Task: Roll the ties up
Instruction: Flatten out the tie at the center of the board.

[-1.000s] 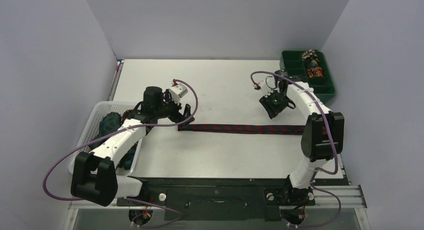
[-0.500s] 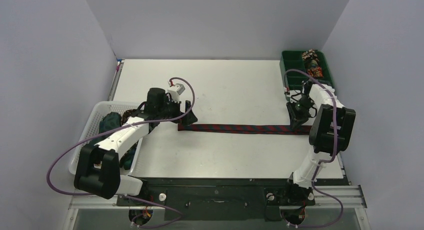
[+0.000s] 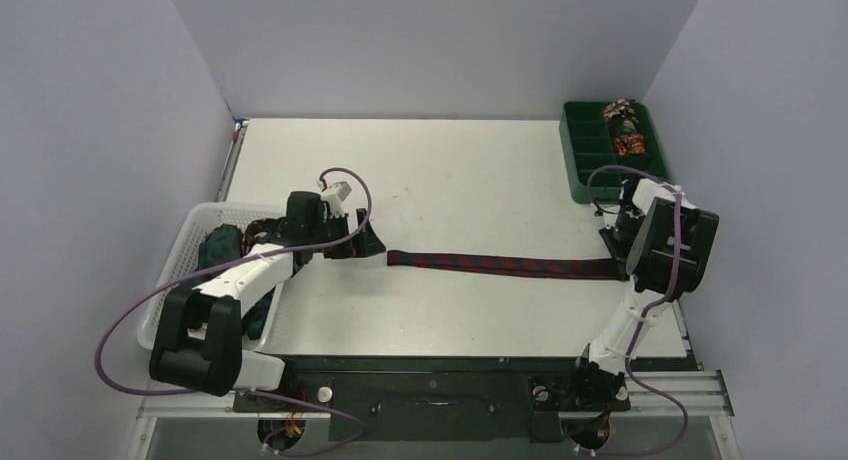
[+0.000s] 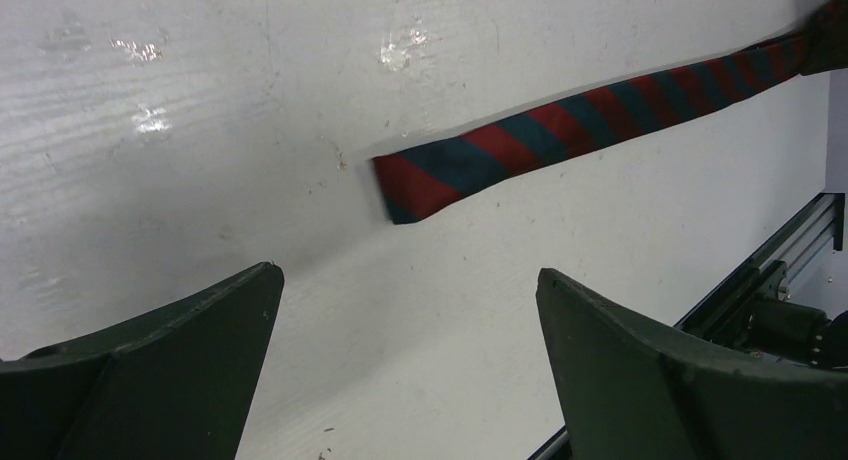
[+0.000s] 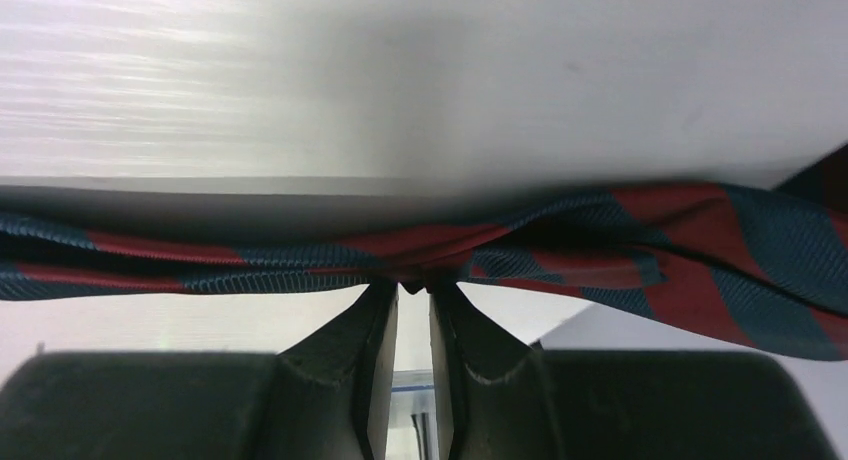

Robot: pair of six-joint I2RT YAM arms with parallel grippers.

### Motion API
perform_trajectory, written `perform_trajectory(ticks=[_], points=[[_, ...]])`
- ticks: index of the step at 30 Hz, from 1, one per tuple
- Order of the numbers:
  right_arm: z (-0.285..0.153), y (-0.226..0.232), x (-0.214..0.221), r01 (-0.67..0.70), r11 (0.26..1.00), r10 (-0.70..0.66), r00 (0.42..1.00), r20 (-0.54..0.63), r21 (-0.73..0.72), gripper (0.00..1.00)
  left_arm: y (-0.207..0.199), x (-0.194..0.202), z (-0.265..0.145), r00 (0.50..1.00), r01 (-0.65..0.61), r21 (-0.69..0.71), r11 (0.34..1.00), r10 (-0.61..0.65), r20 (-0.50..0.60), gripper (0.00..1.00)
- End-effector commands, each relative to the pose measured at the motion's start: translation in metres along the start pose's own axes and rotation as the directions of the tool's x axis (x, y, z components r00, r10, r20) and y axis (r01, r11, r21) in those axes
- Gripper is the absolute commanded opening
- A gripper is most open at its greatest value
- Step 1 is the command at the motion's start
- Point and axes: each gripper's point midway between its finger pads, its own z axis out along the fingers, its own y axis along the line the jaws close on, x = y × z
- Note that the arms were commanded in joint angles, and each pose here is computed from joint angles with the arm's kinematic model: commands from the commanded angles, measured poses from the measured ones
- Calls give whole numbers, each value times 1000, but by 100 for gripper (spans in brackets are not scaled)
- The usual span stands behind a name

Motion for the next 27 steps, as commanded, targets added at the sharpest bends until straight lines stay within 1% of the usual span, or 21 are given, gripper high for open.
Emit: perform_trajectory(ticks=[1, 2, 3, 4, 5, 6, 7, 8, 9, 10, 11, 12, 14, 18, 22, 25, 26, 27], points=[[1, -34, 2, 8, 996, -8, 1000, -9, 91, 15, -1, -4, 3, 997, 62, 15, 998, -63, 48, 97], [-3, -28, 1, 19, 998, -20, 1000, 8, 55, 16, -2, -2, 6, 997, 61, 24, 998, -62, 52, 95], [-11, -20, 0, 27, 1000, -28, 999, 39, 15, 16, -3, -2, 7, 996, 65, 33, 997, -67, 53, 89], [-21, -17, -3, 30, 999, -31, 997, 75, 10, 17, -5, 1, 10, 997, 61, 47, 997, -64, 45, 88], [-28, -3, -6, 59, 997, -54, 993, 101, -45, 19, -6, 3, 13, 997, 60, 51, 997, -62, 38, 83], [-42, 0, -9, 62, 997, -55, 987, 149, -45, 22, -8, 6, 17, 998, 57, 64, 996, -59, 29, 80], [-48, 13, -13, 85, 993, -69, 982, 173, -85, 24, -10, 8, 19, 998, 56, 73, 996, -58, 23, 74], [-59, 17, -15, 97, 992, -78, 976, 205, -85, 29, -11, 10, 24, 998, 62, 81, 995, -63, 18, 68], [-66, 27, -18, 118, 988, -93, 969, 227, -100, 32, -13, 7, 27, 998, 60, 91, 994, -62, 26, 65], [-74, 31, -19, 128, 987, -100, 963, 251, -94, 32, -12, 12, 33, 997, 74, 90, 993, -75, 7, 59], [-79, 41, -21, 157, 982, -126, 956, 264, -103, 33, -13, 10, 36, 997, 72, 98, 993, -73, 12, 56], [-86, 45, -22, 171, 981, -138, 950, 282, -97, 33, -9, 14, 41, 996, 91, 91, 992, -91, -6, 52], [-95, 63, -26, 214, 972, -174, 936, 307, -101, 33, -5, 15, 50, 993, 115, 84, 990, -113, -26, 47], [-107, 101, -33, 277, 947, -204, 911, 358, -165, 33, 4, 23, 61, 987, 148, 56, 987, -144, -69, 43], [-112, 138, -41, 331, 915, -225, 892, 392, -229, 33, 5, 33, 69, 982, 168, 54, 984, -162, -99, 42], [-111, 159, -43, 340, 898, -212, 891, 402, -279, 32, 2, 38, 77, 980, 171, 80, 982, -162, -116, 41], [-110, 165, -45, 343, 894, -212, 891, 402, -290, 32, 0, 38, 77, 979, 177, 91, 980, -165, -121, 38], [-109, 168, -46, 342, 891, -209, 893, 399, -299, 32, -2, 37, 79, 979, 175, 100, 979, -163, -120, 33]])
